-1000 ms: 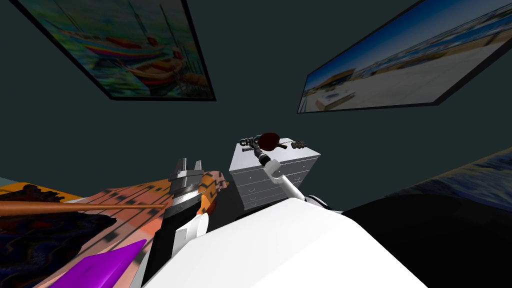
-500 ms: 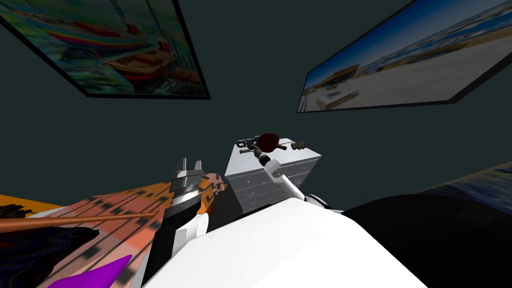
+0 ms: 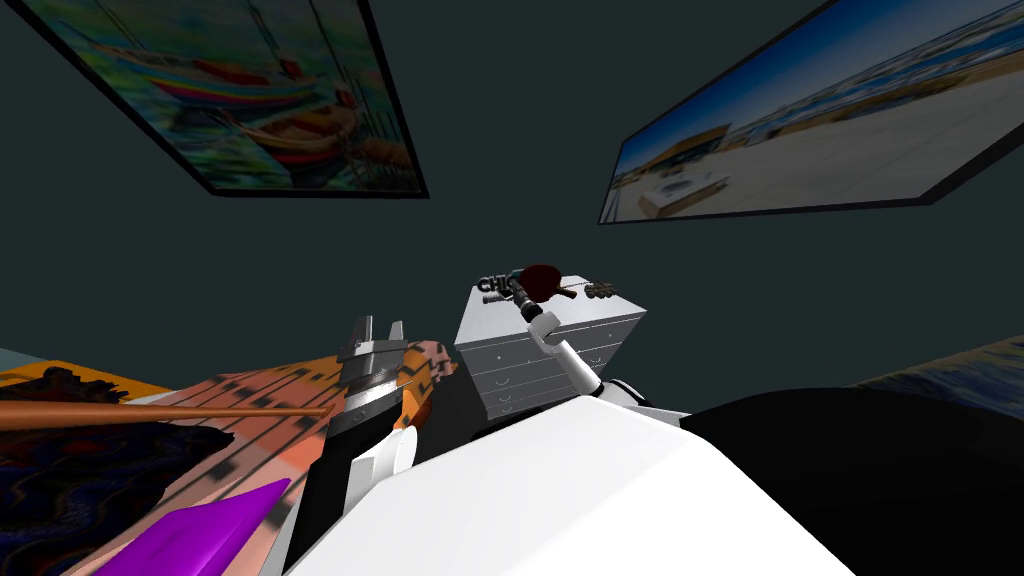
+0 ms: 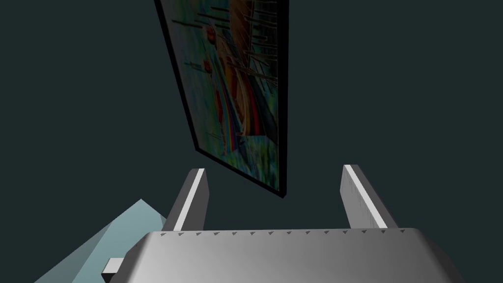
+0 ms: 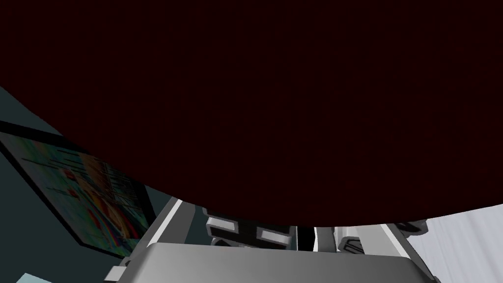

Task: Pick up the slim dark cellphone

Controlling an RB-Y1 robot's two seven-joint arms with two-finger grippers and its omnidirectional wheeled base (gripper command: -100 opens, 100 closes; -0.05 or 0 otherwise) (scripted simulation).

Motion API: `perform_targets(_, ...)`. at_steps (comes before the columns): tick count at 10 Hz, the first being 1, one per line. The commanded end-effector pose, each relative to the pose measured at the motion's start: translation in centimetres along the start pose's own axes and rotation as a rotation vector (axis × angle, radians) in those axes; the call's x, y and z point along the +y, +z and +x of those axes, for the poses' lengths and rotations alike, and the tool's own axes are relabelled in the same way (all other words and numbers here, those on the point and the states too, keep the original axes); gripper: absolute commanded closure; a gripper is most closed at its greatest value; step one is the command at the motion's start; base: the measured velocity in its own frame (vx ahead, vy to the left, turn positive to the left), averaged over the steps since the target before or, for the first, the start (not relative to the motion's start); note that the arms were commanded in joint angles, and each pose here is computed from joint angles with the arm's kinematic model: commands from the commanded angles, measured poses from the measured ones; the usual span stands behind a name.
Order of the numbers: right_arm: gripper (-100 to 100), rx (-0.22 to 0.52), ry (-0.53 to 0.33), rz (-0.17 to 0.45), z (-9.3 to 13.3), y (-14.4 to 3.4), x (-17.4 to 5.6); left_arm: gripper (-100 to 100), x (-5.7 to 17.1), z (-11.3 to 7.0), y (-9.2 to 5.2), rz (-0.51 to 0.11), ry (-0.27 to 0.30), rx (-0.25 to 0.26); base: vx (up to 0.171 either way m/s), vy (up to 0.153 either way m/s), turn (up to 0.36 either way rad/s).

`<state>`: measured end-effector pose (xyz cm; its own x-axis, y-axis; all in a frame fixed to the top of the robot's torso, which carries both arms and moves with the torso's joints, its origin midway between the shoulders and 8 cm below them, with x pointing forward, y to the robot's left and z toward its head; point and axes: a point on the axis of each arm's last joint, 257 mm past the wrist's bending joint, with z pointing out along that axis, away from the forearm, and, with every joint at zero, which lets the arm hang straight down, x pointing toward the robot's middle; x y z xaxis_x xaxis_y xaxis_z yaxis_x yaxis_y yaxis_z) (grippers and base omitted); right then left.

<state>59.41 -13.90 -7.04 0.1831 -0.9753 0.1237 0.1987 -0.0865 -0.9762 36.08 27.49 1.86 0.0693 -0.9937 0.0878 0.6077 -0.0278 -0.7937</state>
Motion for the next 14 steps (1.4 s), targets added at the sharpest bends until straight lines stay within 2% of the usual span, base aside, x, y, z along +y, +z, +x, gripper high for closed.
perform_targets(1,-100,0.038,-0.006,0.035,2.4,1.3,-1.2,0,0.0,0.0,0.0,0.000,0.000,0.000,-0.086,0.003,0.087)
perform_targets(2,-100,0.061,-0.017,0.006,3.5,1.3,0.3,0,0.0,0.0,0.0,0.000,0.000,0.000,-0.042,0.000,0.005)
perform_targets(4,-100,0.066,-0.055,0.008,3.6,1.3,0.2,0,0.0,0.0,0.0,0.000,0.000,0.000,0.007,0.001,-0.010)
perform_targets(5,-100,0.085,-0.033,0.059,4.9,2.7,-1.7,0,0.0,0.0,0.0,0.000,0.000,0.000,-0.063,0.001,0.116)
perform_targets(7,-100,0.124,-0.050,0.033,7.1,3.0,-0.2,0,0.0,0.0,0.0,0.000,0.000,0.000,-0.058,-0.001,0.051)
perform_targets(9,-100,0.128,-0.089,0.033,7.2,2.9,-0.3,0,0.0,0.0,0.0,0.000,0.000,0.000,-0.002,0.000,-0.009)
perform_targets(10,-100,0.138,-0.060,0.078,8.2,4.1,-2.0,0,0.0,0.0,0.0,0.000,0.000,0.000,-0.062,0.003,0.123)
perform_targets(11,-100,0.155,-0.063,0.083,9.3,4.4,-2.1,0,0.0,0.0,0.0,0.000,0.000,0.000,-0.075,0.001,0.078)
perform_targets(13,-100,0.173,-0.103,0.047,10.2,4.3,-0.5,0,0.0,0.0,0.0,0.000,0.000,0.000,-0.023,0.002,0.002)
perform_targets(14,-100,0.174,-0.113,0.046,10.2,4.3,-0.5,0,0.0,0.0,0.0,0.000,0.000,0.000,0.005,0.003,-0.004)
